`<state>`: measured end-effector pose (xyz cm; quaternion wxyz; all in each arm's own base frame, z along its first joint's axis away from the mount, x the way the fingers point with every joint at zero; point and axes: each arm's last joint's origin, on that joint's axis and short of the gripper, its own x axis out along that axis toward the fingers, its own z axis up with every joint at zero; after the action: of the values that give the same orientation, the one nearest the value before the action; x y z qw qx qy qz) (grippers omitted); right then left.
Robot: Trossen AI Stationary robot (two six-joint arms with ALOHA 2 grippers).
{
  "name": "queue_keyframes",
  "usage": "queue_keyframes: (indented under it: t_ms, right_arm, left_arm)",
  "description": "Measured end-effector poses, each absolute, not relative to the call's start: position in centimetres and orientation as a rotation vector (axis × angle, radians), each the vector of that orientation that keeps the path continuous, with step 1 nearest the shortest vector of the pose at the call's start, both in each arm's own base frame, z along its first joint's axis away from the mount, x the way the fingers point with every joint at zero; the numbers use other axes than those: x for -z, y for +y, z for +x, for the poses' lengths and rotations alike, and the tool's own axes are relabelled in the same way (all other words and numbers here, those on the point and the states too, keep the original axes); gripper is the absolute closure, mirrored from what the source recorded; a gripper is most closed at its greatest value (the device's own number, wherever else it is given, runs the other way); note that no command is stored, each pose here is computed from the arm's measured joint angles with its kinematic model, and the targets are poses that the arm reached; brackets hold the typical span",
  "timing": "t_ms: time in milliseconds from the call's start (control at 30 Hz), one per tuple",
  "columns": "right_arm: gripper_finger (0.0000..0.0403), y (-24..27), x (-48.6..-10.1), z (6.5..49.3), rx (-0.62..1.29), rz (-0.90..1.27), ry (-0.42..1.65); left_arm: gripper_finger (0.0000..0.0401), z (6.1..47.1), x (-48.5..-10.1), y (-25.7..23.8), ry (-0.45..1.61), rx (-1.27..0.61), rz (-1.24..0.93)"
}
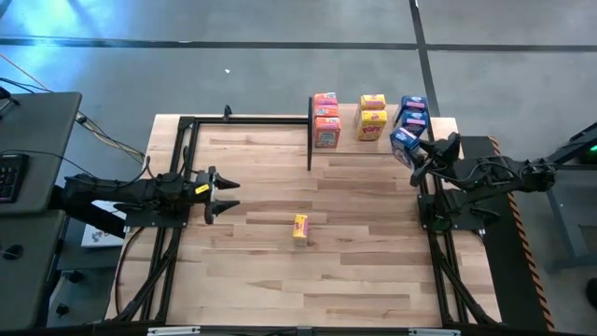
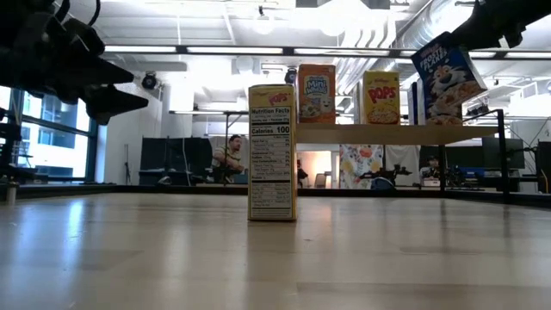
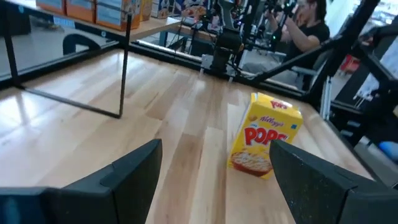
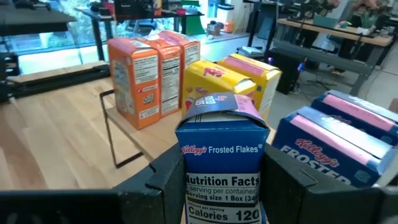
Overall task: Stack cereal on shelf
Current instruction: Put the blue cereal box on the shelf aligned with the blue cereal boxes
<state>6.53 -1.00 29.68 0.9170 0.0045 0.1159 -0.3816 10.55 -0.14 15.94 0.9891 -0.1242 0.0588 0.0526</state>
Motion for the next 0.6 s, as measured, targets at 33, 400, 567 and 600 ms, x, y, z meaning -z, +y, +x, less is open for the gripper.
queue_keyframes:
  t_ms: [33, 400, 567, 600]
  right_arm:
    - [0.0246, -0.98, -29.67, 6.54, 0.775, 0.006, 0.243]
    - [0.0246, -0.91, -29.69, 6.62, 0.732, -0.071, 0.278]
    - [0.0246, -0.82, -29.92, 6.77, 0.693, -0.108, 0.279]
    - [0.0246, -0.84, -29.99, 6.79, 0.695, -0.116, 0.276]
  left_arm:
    - [0.0112, 10.55, -15.94, -0.14, 0.117, -0.106, -0.265]
    - [0.0112, 10.55, -15.94, -0.14, 0.116, -0.108, -0.292]
    - [0.0112, 10.55, -15.94, -0.13, 0.116, -0.109, -0.291]
    - [0.0112, 10.55, -15.94, -0.14, 0.116, -0.108, -0.291]
